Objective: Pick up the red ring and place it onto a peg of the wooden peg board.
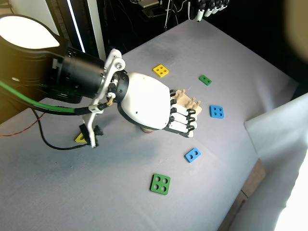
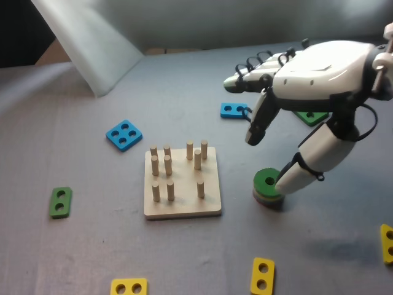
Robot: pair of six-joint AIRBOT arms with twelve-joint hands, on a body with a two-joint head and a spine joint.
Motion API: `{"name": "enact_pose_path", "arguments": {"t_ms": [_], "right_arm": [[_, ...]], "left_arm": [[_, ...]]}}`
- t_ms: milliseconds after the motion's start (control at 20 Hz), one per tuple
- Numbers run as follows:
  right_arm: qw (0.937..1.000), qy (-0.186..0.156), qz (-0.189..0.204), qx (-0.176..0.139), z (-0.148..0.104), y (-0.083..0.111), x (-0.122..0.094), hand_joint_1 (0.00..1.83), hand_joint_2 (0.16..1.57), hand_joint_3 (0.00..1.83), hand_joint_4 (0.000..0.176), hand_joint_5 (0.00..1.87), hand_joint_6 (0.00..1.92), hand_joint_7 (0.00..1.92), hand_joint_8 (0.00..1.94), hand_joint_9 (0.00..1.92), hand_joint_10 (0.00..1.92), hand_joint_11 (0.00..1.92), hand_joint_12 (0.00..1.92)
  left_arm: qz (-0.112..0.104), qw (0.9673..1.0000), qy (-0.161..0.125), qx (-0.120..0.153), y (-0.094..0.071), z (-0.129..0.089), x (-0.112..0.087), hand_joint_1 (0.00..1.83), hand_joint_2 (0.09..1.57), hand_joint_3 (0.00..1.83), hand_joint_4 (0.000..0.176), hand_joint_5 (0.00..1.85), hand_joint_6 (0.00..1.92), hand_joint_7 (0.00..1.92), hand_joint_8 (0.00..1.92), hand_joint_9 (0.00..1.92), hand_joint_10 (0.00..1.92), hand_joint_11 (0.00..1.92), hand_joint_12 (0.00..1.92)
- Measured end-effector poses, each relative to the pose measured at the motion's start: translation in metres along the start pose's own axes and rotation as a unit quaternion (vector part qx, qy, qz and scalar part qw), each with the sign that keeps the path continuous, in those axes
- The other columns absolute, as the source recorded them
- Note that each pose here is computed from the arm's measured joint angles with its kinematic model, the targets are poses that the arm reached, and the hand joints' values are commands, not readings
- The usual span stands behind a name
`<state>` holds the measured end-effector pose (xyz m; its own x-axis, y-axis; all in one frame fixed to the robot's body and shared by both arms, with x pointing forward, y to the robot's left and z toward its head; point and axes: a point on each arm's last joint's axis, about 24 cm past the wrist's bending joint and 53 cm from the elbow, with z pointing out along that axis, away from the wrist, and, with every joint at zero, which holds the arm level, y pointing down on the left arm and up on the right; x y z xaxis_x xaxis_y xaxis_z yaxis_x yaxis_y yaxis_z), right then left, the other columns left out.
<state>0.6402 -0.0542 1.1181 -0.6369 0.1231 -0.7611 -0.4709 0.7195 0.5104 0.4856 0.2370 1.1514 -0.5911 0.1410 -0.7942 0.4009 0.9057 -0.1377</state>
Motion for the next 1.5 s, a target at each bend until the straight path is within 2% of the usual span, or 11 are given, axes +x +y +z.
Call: {"name": "enact_pose_path", "arguments": {"t_ms": [200,300,450,600,700,800,900,1000,1050,1350,1500], "right_arm": [[0.9999,0.001,0.0,0.014,0.008,-0.013,0.001,0.8,0.77,0.0,0.05,0.86,0.0,0.0,0.0,0.0,0.0,0.0,0.21],[0.9996,0.004,-0.014,0.025,0.011,-0.022,0.007,0.8,0.77,0.0,0.066,0.87,0.0,0.02,0.0,0.0,0.0,0.0,0.31],[0.9992,0.014,-0.029,0.025,0.015,-0.023,0.016,0.76,0.79,0.0,0.066,0.84,0.0,0.01,0.0,0.0,0.0,0.0,0.2],[0.9989,0.02,-0.031,0.029,0.018,-0.028,0.021,0.72,0.79,0.0,0.067,0.84,0.0,0.04,0.0,0.0,0.0,0.0,0.28],[0.9988,0.018,-0.031,0.035,0.02,-0.033,0.019,0.7,0.81,0.01,0.047,0.84,0.0,0.06,0.01,0.0,0.0,0.0,0.26],[0.9984,0.02,-0.031,0.041,0.022,-0.039,0.022,0.71,0.83,0.01,0.021,0.82,0.01,0.07,0.0,0.0,0.0,0.0,0.04],[0.9984,0.025,-0.031,0.039,0.026,-0.038,0.027,0.71,0.83,0.0,0.018,0.82,0.0,0.06,0.0,0.01,0.0,0.0,0.16],[0.9985,0.026,-0.032,0.037,0.03,-0.037,0.028,0.71,0.82,0.0,0.025,0.83,0.0,0.08,0.0,0.01,0.0,0.0,0.24],[0.9984,0.026,-0.032,0.037,0.033,-0.037,0.028,0.71,0.8,0.0,0.041,0.84,0.0,0.1,0.0,0.02,0.0,0.0,0.23],[0.998,0.034,-0.037,0.038,0.037,-0.039,0.036,0.72,0.82,0.0,0.03,0.83,0.0,0.07,0.0,0.02,0.01,0.0,0.13],[0.9979,0.037,-0.038,0.036,0.039,-0.037,0.04,0.72,0.81,0.0,0.044,0.83,0.0,0.08,0.0,0.01,0.0,0.0,0.11]], "left_arm": [[0.0,1.0,0.001,0.0,0.0,0.0,0.001,0.9,1.43,0.0,0.176,1.33,1.92,1.62,1.92,1.72,1.92,1.83,1.92],[0.0,1.0,0.001,0.0,0.0,0.0,0.001,0.89,1.44,0.0,0.176,1.32,1.92,1.61,1.92,1.71,1.92,1.82,1.92],[0.0,1.0,0.001,0.0,0.0,0.0,0.001,0.89,1.44,0.0,0.176,1.31,1.92,1.6,1.92,1.7,1.92,1.81,1.92],[0.0,1.0,0.001,0.0,0.0,0.0,0.001,0.9,1.44,0.0,0.176,1.32,1.92,1.62,1.92,1.71,1.92,1.82,1.92],[0.0,1.0,0.001,0.0,0.0,0.0,0.001,0.91,1.43,0.0,0.176,1.33,1.92,1.62,1.92,1.71,1.92,1.82,1.92],[0.0,1.0,0.001,0.0,0.0,0.0,0.001,0.89,1.43,0.0,0.176,1.33,1.92,1.61,1.92,1.7,1.92,1.81,1.92],[0.0,1.0,0.001,0.0,0.0,0.0,0.001,0.9,1.43,0.0,0.176,1.33,1.92,1.61,1.92,1.71,1.92,1.81,1.92],[0.0,1.0,0.001,0.001,0.0,0.0,0.001,0.9,1.43,0.0,0.176,1.33,1.92,1.61,1.92,1.71,1.92,1.81,1.92],[0.0,1.0,0.001,0.001,0.0,0.0,0.001,0.89,1.44,0.0,0.176,1.33,1.92,1.61,1.92,1.7,1.92,1.82,1.92],[0.0,1.0,0.001,0.001,0.0,0.0,0.001,0.85,1.46,0.0,0.176,1.34,1.92,1.62,1.92,1.71,1.92,1.82,1.92],[0.0,1.0,0.001,0.0,0.0,0.0,0.001,0.88,1.44,0.0,0.176,1.33,1.92,1.62,1.92,1.71,1.92,1.82,1.92]]}}
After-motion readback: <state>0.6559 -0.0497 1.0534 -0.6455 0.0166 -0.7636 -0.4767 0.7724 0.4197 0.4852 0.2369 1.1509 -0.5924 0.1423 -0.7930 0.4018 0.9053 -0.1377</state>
